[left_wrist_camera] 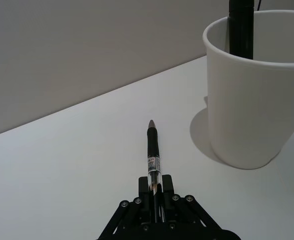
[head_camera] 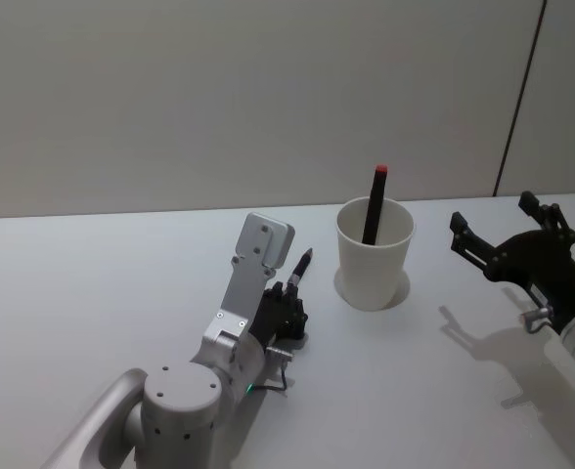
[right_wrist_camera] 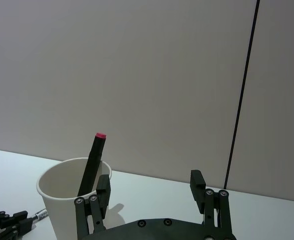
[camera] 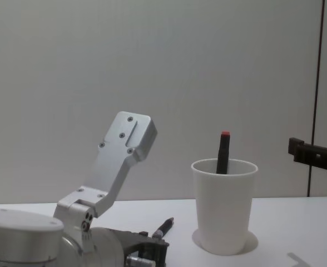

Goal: Place the pen into the pen holder.

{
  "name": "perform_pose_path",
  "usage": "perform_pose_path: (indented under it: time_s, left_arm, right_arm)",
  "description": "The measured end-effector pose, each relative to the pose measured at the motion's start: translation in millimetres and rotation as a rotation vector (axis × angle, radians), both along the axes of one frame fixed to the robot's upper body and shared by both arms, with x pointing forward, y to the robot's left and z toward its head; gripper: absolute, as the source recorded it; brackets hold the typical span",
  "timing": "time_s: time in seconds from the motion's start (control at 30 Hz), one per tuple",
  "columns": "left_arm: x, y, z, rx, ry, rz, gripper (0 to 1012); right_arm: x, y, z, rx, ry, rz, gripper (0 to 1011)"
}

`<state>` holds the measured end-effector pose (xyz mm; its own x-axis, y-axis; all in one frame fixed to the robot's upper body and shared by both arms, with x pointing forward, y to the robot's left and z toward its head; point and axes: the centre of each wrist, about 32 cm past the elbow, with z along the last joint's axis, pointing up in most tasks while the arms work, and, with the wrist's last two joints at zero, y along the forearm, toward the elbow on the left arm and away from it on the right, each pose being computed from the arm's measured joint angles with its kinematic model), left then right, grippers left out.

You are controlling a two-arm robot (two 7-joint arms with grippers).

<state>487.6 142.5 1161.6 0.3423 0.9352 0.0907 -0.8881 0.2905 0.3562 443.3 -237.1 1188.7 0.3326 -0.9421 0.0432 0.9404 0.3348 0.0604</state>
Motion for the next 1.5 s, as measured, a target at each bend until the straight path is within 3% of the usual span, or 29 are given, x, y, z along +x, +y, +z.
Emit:
perform_pose_path:
  time_s: [1.5]
  left_arm:
    - [0.0, 0.0, 0.0, 0.000, 0.000, 0.000, 154]
  right_arm:
    - [0.0, 0.0, 0.0, 0.000, 0.000, 0.000, 1001]
